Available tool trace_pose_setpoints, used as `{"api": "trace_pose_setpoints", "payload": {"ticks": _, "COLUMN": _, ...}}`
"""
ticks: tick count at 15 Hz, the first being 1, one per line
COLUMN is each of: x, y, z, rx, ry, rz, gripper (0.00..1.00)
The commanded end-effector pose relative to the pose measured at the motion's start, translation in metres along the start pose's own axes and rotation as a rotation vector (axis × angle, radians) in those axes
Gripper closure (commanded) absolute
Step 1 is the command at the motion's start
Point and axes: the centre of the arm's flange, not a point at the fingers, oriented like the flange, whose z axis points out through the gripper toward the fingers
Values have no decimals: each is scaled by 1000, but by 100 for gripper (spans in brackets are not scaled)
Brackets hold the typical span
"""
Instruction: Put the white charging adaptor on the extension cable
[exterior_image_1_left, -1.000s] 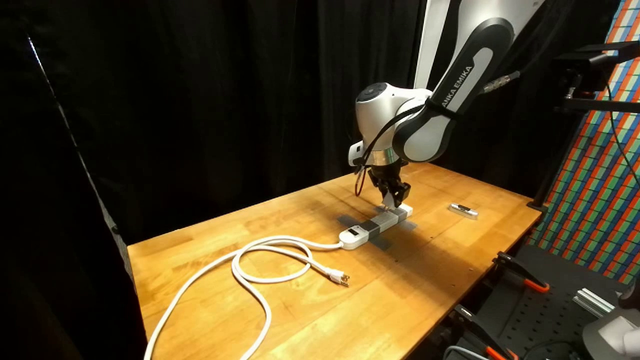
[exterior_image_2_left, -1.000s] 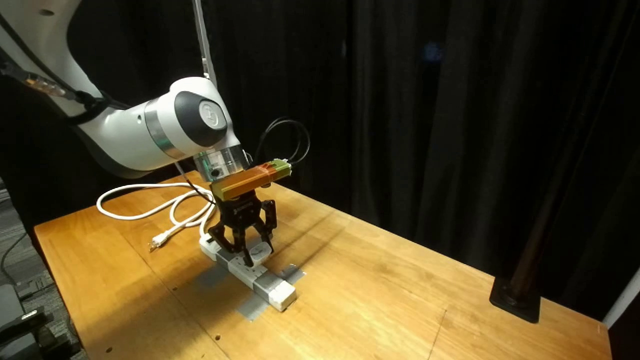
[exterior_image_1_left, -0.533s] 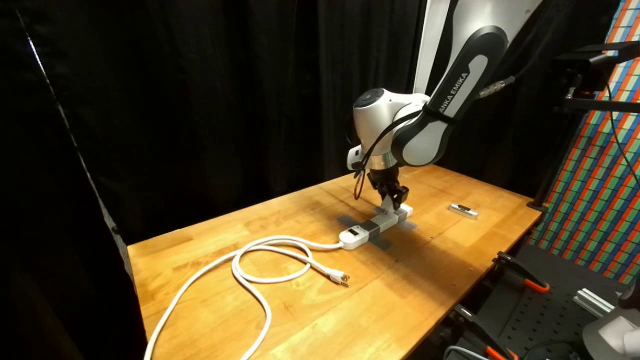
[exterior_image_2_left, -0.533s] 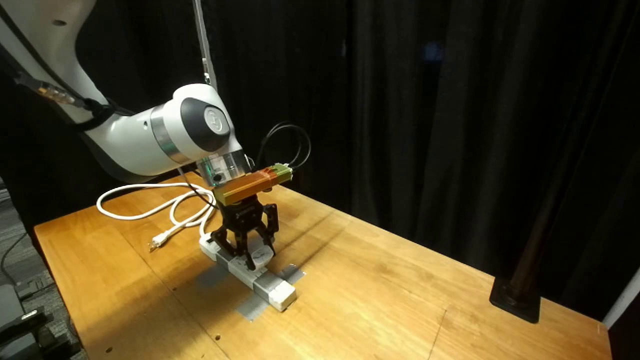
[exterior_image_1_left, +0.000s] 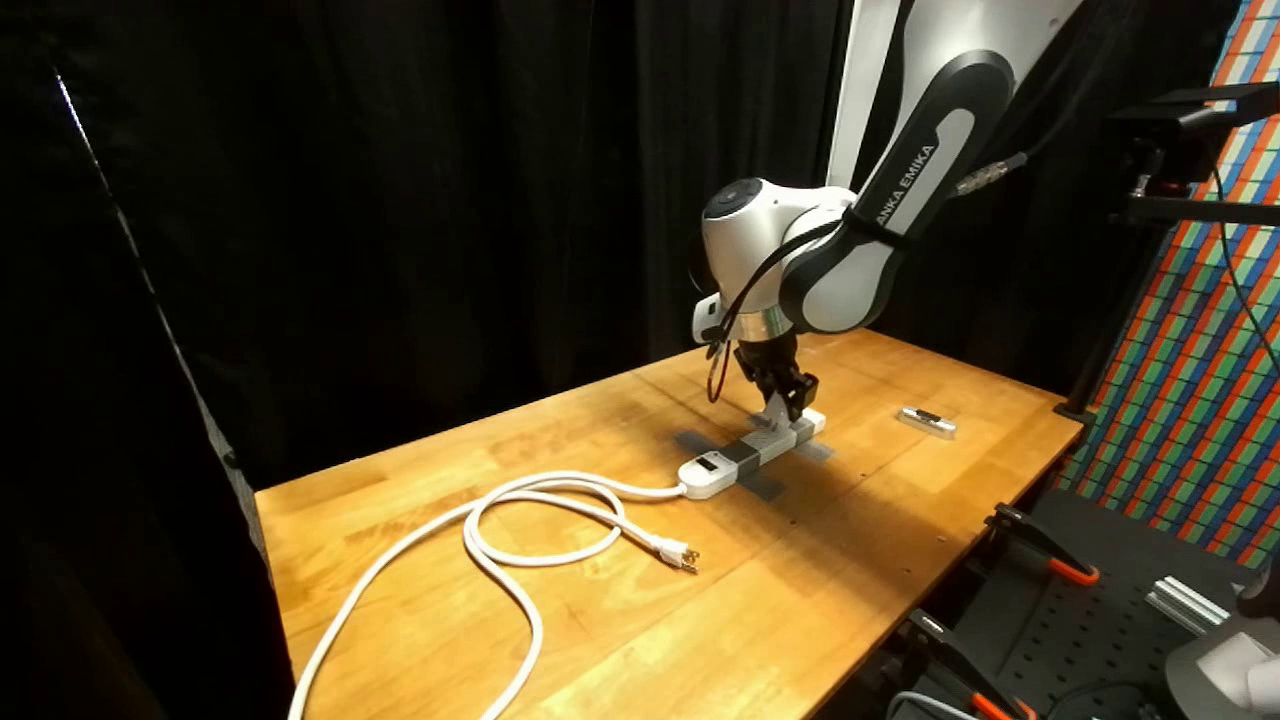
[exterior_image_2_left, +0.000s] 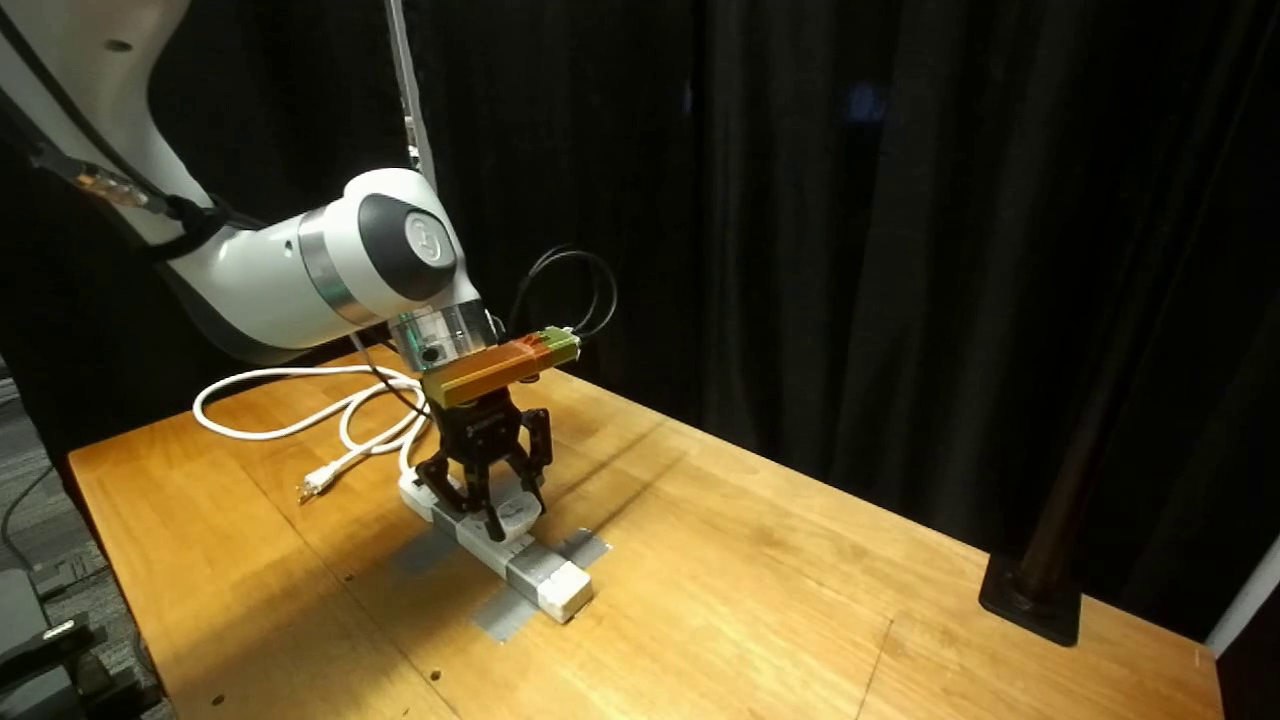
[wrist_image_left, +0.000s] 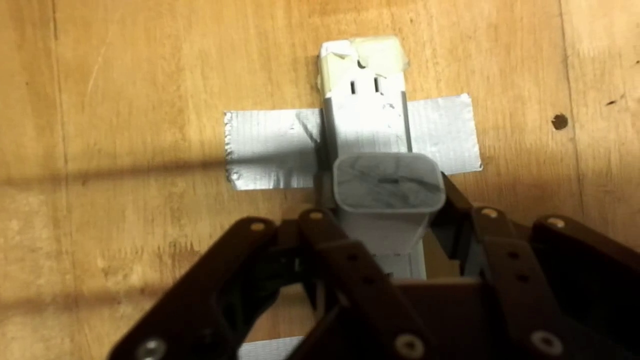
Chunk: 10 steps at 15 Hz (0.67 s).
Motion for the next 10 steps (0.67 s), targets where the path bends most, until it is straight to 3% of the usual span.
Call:
{"api": "trace_pose_setpoints", "payload": {"ticks": 1, "x": 6, "y": -5, "z": -2, "rx": 23, "ry": -18, "rz": -13, "gripper": 77}}
{"api": "trace_pose_setpoints", "payload": {"ticks": 10, "x": 18, "y": -9, "z": 4, "rx": 10, "ry": -26, "rz": -21, "gripper": 77}}
